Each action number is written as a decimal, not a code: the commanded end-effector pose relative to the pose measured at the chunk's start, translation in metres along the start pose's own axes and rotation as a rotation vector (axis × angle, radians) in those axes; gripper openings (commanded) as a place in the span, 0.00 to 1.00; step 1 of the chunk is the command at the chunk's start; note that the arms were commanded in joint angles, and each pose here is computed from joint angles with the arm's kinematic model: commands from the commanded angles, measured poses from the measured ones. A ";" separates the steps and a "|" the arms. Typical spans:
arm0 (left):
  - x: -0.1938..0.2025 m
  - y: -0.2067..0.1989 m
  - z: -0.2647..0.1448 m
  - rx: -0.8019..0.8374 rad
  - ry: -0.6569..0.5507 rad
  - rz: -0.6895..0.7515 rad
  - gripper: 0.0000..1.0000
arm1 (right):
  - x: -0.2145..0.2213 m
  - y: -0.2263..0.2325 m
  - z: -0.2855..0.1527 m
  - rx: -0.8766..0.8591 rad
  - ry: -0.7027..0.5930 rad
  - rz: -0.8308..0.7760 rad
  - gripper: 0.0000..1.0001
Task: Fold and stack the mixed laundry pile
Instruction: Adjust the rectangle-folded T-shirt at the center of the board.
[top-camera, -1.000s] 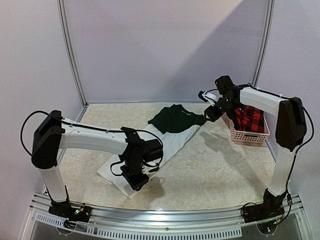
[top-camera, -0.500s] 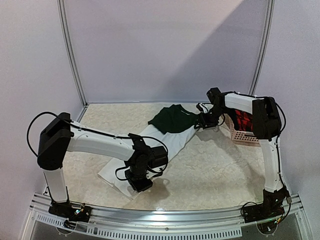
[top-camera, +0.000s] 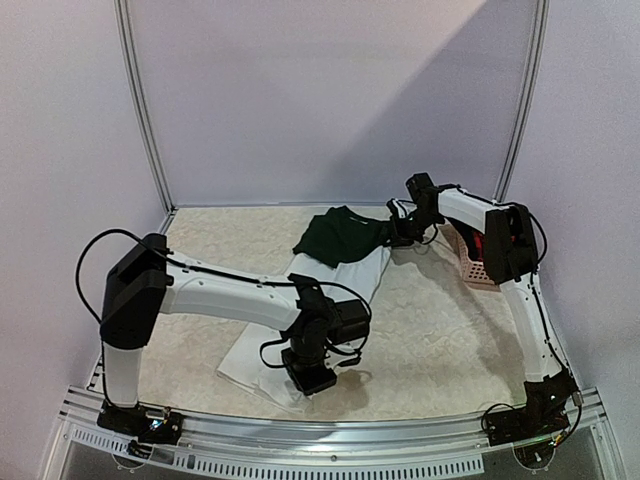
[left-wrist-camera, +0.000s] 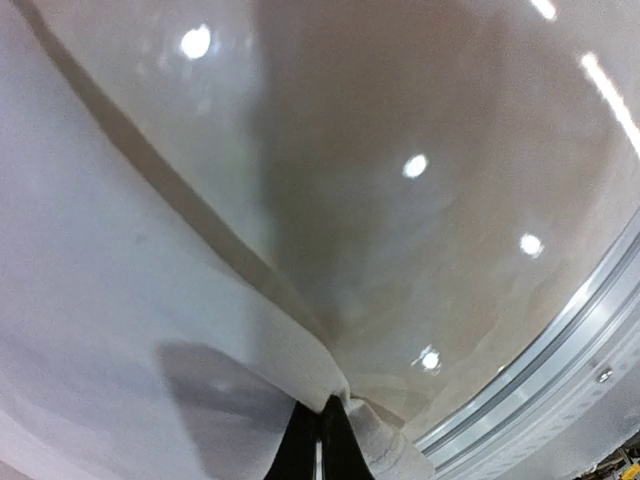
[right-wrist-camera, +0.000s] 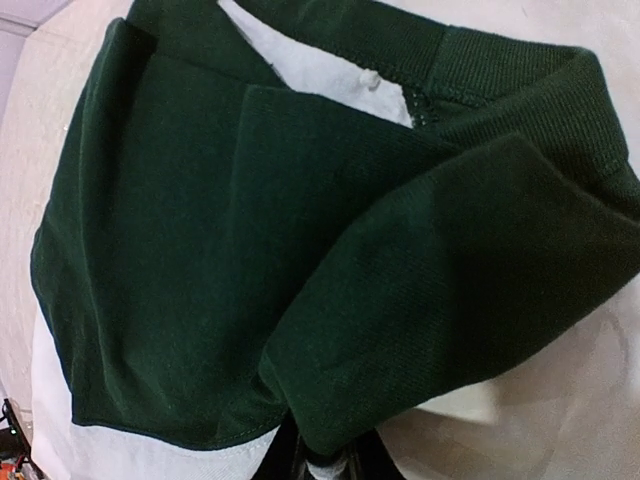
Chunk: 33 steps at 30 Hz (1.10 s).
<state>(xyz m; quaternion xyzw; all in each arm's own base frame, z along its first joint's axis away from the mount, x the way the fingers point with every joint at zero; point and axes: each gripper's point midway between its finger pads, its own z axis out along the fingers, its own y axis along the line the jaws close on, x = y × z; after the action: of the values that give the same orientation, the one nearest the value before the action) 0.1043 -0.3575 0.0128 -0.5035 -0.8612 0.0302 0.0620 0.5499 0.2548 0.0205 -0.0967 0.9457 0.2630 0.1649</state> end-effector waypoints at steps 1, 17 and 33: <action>-0.026 -0.030 0.000 0.089 -0.010 0.080 0.00 | -0.013 0.003 0.019 -0.067 -0.036 -0.040 0.11; -0.120 -0.088 -0.006 0.253 -0.141 0.190 0.19 | -0.066 0.061 0.028 -0.349 -0.235 -0.135 0.26; -0.079 0.014 -0.131 -0.027 -0.547 -0.032 0.50 | -0.001 0.025 -0.175 -0.155 -0.252 -0.173 0.64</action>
<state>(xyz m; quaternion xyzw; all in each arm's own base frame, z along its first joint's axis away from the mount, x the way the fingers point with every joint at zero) 0.1237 -0.4625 0.1444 -0.5405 -0.8105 0.1970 -0.1099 0.5486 0.1916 0.0990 -0.0782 0.9043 0.3419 0.2434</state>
